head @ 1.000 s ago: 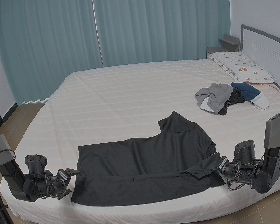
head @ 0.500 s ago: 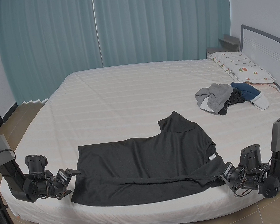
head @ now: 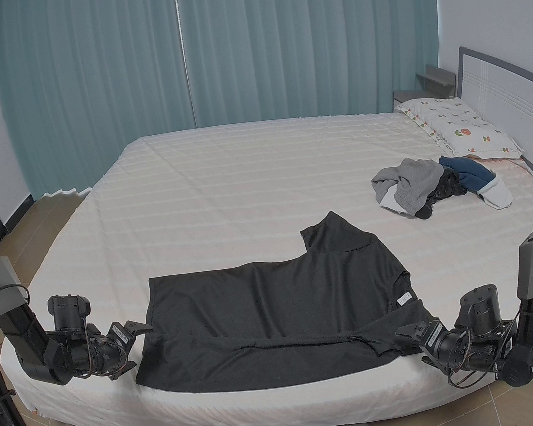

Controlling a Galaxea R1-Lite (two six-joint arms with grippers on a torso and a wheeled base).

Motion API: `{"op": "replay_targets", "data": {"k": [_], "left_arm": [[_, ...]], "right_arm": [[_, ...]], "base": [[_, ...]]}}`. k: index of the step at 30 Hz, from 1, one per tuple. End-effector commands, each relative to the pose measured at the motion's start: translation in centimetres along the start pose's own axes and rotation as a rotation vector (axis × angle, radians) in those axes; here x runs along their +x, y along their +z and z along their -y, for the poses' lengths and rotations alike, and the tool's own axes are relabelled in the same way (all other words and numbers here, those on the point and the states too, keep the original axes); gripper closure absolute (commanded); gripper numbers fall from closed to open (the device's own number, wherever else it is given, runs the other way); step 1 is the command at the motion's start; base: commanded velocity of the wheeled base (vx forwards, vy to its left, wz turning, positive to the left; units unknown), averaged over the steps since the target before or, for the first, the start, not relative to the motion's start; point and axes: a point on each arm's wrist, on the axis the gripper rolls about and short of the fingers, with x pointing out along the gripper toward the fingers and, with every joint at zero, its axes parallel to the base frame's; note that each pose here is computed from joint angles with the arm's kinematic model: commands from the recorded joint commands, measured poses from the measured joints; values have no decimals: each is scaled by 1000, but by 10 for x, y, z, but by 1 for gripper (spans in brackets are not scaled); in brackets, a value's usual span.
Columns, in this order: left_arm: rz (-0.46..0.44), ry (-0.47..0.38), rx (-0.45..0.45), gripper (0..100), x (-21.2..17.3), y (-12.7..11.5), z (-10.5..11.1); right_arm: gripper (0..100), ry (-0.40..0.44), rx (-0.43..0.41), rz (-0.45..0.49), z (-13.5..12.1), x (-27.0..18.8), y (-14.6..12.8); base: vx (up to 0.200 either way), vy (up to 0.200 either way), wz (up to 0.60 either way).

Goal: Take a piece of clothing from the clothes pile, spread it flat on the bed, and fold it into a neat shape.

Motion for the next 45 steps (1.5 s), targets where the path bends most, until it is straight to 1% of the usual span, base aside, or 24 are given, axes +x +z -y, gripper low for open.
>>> {"op": "replay_targets", "data": {"k": [1,2,3,5,7,9,11,13,14,19,22,24,25,28,30,32,37,39,41,42,43,45], "left_arm": [[-1,1,-1,0,0,0,0],[-1,1,-1,0,0,0,0],[-1,1,-1,0,0,0,0],[0,2,-2,0,0,0,-1],[1,0,-1,0,0,0,0],[0,0,0,0,0,0,0],[0,0,0,0,0,0,0],[0,0,-2,0,0,0,0],[1,-1,-1,0,0,0,0],[0,2,-2,0,0,0,-1],[0,0,-2,0,0,0,0],[1,0,-3,0,0,0,0],[2,-1,-2,0,0,1,0],[4,-3,-3,0,0,2,1],[4,-3,-4,0,1,2,2],[4,-3,-6,0,1,2,2],[11,4,4,0,3,2,1],[15,0,11,0,2,2,2],[22,-3,14,0,1,3,4],[22,-3,14,0,1,3,4],[29,-7,16,0,0,3,5],[40,-17,21,0,-3,5,8]], "right_arm": [[0,33,-15,62,-4,-6,9],[0,33,-15,62,-4,-6,9],[0,82,-47,105,-13,-11,16],[0,109,-61,121,-18,-15,19],[0,178,-74,153,-31,-28,24],[0,217,-77,167,-39,-32,27],[0,236,-81,165,-43,-31,28],[0,240,-86,134,-44,-25,25],[0,235,-91,105,-43,-18,21],[0,208,-99,64,-38,7,13],[0,165,-104,22,-27,23,5],[0,156,-105,7,-25,26,2],[0,140,-109,-21,-19,34,-4],[0,118,-107,-32,-13,39,-6],[0,98,-102,-47,-2,49,-9],[0,91,-105,-50,2,53,-11],[0,122,-87,-14,1,51,-2],[0,152,-55,16,-6,45,7],[0,180,3,35,-12,36,13],[0,183,6,36,-13,35,13],[0,209,52,40,-18,26,17],[0,229,72,15,-19,18,19]], "base": [[0,0,0],[0,0,0],[0,0,0],[0,0,0],[0,0,0],[0,0,0],[0,0,0],[0,0,0],[0,0,0],[0,0,0],[0,0,0],[0,0,0],[0,0,0],[0,0,0],[0,0,0],[0,0,0],[0,0,0],[0,0,0],[0,0,0],[0,0,0],[0,0,0],[0,0,0]]}}
